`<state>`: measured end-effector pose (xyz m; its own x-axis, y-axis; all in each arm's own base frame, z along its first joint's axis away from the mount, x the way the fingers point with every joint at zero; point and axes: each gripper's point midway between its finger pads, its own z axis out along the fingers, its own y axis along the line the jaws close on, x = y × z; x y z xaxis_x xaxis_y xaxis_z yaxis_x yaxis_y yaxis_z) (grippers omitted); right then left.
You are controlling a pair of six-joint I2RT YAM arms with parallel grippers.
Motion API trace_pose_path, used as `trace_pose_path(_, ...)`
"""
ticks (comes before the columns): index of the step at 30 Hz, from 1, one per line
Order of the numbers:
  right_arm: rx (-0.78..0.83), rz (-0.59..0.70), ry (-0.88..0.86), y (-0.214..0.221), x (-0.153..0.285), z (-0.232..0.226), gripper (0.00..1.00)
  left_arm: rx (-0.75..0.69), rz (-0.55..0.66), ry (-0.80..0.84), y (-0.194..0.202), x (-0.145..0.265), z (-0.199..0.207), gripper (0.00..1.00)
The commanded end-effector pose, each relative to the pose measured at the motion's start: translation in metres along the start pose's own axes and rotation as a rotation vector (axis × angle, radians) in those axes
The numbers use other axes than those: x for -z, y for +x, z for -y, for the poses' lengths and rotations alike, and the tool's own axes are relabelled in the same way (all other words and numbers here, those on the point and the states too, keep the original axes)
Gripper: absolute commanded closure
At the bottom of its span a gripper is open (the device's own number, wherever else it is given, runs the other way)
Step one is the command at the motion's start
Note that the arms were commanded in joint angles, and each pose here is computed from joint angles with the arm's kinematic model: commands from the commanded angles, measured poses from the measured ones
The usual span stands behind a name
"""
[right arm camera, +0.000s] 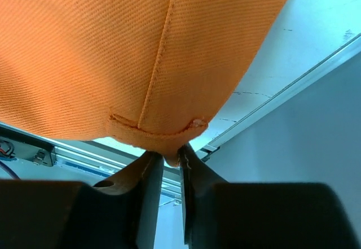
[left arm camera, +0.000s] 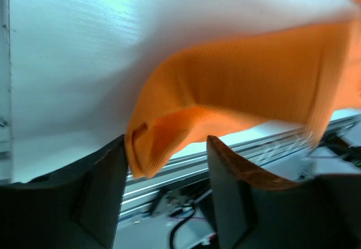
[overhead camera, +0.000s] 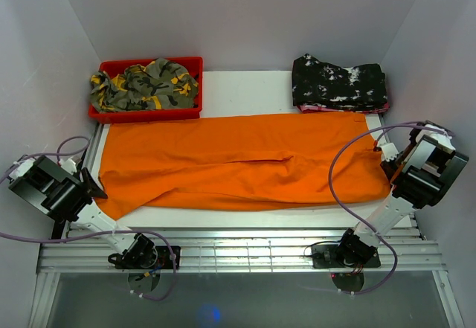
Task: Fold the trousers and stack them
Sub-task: Flatten the trousers out
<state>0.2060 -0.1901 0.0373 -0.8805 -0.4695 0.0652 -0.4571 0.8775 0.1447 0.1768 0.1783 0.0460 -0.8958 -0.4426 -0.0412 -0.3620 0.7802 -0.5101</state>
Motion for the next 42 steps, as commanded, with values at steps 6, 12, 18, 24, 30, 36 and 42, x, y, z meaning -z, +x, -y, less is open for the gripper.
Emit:
trace_pose_path(6,0.055,-0.049,0.047,0.011,0.015,0.007,0.38,-0.278,0.184,-0.259,-0.026,0.052,-0.016,0.25)
trace_pose_path(12,0.112,0.047,0.068,-0.009,0.040,0.009,0.40,-0.420,0.240,-0.258,-0.037,0.061,0.017,0.33)
trace_pose_path(18,0.185,0.039,0.021,-0.014,0.033,-0.011,0.47,-0.617,0.038,-0.123,0.008,0.031,0.060,0.31)
trace_pose_path(24,0.205,0.023,-0.023,-0.022,0.016,-0.030,0.53,-0.822,-0.155,-0.135,0.049,0.006,0.065,0.31)
trace_pose_path(30,0.142,0.007,-0.036,-0.029,-0.012,-0.032,0.54,-0.885,-0.157,-0.350,0.047,-0.003,0.025,0.30)
trace_pose_path(36,0.099,-0.046,-0.004,-0.025,-0.033,-0.018,0.53,-0.874,-0.300,-0.506,0.069,-0.021,-0.026,0.45)
trace_pose_path(42,0.076,-0.061,0.034,-0.028,-0.030,-0.005,0.53,-0.835,-0.356,-0.558,0.069,-0.021,-0.054,0.75)
